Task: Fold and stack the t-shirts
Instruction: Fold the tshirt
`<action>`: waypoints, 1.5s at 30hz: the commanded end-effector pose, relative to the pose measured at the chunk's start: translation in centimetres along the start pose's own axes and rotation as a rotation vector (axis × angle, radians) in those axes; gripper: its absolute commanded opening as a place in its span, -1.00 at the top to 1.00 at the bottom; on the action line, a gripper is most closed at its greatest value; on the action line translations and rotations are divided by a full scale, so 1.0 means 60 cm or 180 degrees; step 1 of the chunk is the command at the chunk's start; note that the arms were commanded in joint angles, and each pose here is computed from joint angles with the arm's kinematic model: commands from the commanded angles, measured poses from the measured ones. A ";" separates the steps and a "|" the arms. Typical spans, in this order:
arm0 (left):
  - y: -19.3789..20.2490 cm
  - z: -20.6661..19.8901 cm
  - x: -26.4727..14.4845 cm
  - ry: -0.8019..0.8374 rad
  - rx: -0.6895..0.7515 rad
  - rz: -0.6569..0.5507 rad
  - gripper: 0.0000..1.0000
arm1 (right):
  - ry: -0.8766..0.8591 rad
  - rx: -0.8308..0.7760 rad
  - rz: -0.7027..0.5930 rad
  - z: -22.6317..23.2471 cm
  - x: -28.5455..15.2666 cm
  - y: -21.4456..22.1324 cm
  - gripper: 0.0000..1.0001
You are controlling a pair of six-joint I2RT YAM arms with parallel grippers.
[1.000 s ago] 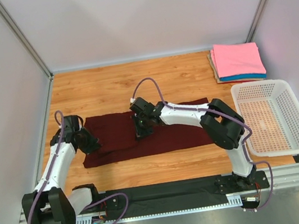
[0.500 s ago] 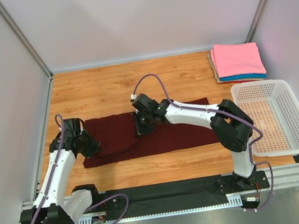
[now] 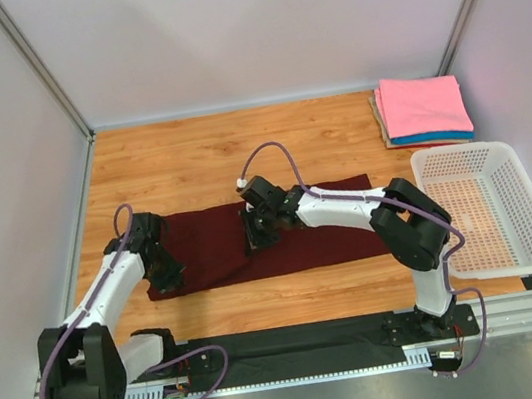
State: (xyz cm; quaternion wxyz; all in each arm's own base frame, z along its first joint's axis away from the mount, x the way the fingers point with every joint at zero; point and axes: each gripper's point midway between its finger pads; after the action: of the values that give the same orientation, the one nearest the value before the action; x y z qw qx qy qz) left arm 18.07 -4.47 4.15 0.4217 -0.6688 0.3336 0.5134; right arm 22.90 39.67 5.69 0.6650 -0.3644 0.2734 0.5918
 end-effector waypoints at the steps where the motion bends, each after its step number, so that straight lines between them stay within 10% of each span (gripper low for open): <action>1: -0.007 0.033 0.001 -0.0460 -0.0047 0.0028 0.98 | -0.0239 -0.0077 -0.0097 0.028 -0.004 -0.015 0.91; 6: -0.044 0.034 -0.027 -0.0622 0.0018 -0.0076 0.71 | 0.0047 -0.0044 -0.0346 -0.002 -0.050 -0.045 0.46; 17: -0.157 -0.092 -0.044 0.0274 0.0250 -0.0462 0.23 | 0.0916 0.1209 -0.0919 -0.235 -0.157 -0.137 0.45; 27: -0.220 -0.146 0.050 0.0316 0.0329 -0.0210 0.20 | 0.1588 0.2339 -0.1334 -0.427 -0.243 -0.187 0.42; 45: -0.215 -0.129 0.105 0.0051 0.0359 0.0009 0.21 | 0.2169 0.3046 -0.1520 -0.472 -0.280 -0.176 0.29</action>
State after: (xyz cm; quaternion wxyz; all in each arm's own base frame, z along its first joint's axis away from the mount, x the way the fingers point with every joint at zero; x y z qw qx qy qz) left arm 33.54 -6.36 2.02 0.4435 -0.6493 0.3707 0.4944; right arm 31.71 7.15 3.73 0.7376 -0.2541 0.6125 0.1272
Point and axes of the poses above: each gripper's point midway between its finger pads, its own x axis out along the fingers, its own z axis along the line the jaws close on, y = z × x, and after that the axes turned 13 degrees about x, right-handed
